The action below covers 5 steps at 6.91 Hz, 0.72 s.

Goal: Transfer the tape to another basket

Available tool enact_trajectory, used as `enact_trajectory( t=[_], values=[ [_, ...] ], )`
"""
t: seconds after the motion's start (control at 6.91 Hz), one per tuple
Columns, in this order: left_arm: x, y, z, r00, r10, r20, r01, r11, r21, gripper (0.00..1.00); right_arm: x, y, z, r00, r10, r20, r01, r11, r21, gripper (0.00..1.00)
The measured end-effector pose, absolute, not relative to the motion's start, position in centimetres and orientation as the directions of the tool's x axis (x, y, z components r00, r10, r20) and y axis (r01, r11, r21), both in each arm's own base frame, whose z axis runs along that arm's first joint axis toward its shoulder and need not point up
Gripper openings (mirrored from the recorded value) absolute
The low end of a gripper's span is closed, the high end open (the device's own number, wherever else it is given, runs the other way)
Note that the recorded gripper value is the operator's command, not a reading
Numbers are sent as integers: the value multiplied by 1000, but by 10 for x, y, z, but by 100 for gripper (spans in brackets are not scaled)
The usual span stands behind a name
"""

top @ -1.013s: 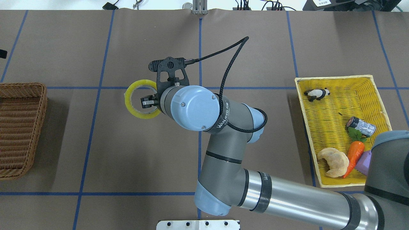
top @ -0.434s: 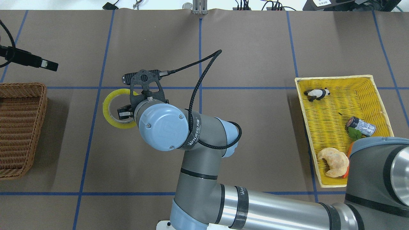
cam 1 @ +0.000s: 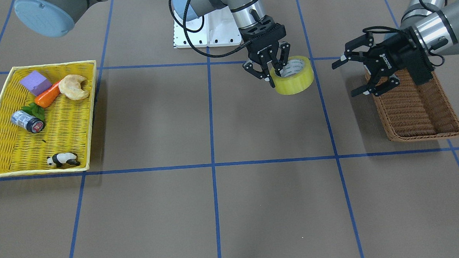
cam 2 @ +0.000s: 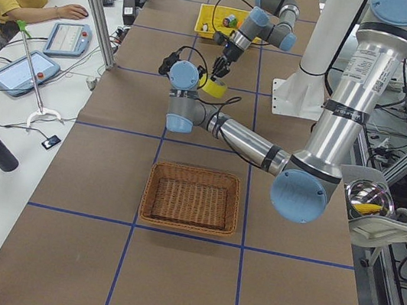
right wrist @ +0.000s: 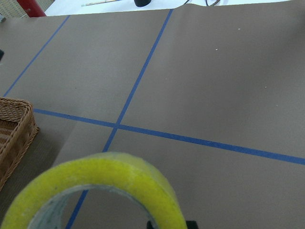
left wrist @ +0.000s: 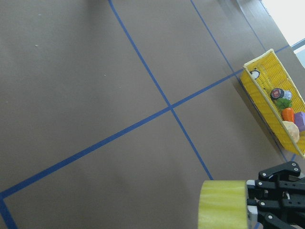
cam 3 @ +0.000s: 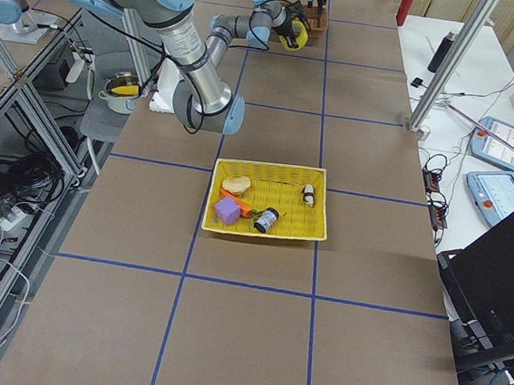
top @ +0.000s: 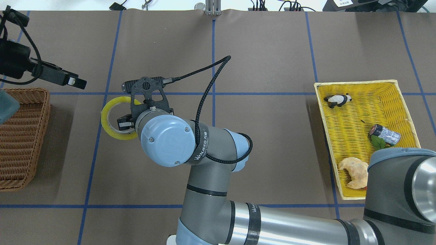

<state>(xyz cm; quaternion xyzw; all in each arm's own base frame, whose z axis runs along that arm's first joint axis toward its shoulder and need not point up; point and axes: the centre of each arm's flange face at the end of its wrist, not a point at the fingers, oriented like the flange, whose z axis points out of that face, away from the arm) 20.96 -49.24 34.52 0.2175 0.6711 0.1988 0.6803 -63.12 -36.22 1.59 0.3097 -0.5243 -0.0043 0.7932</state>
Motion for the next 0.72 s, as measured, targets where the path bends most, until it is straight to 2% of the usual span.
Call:
enact_trajectory(
  t=[0.72],
  values=[
    [242, -464, 332, -84, 558, -826, -8, 828, 560, 97, -632, -353, 7, 406, -347, 845, -358, 791, 497, 0]
  ],
)
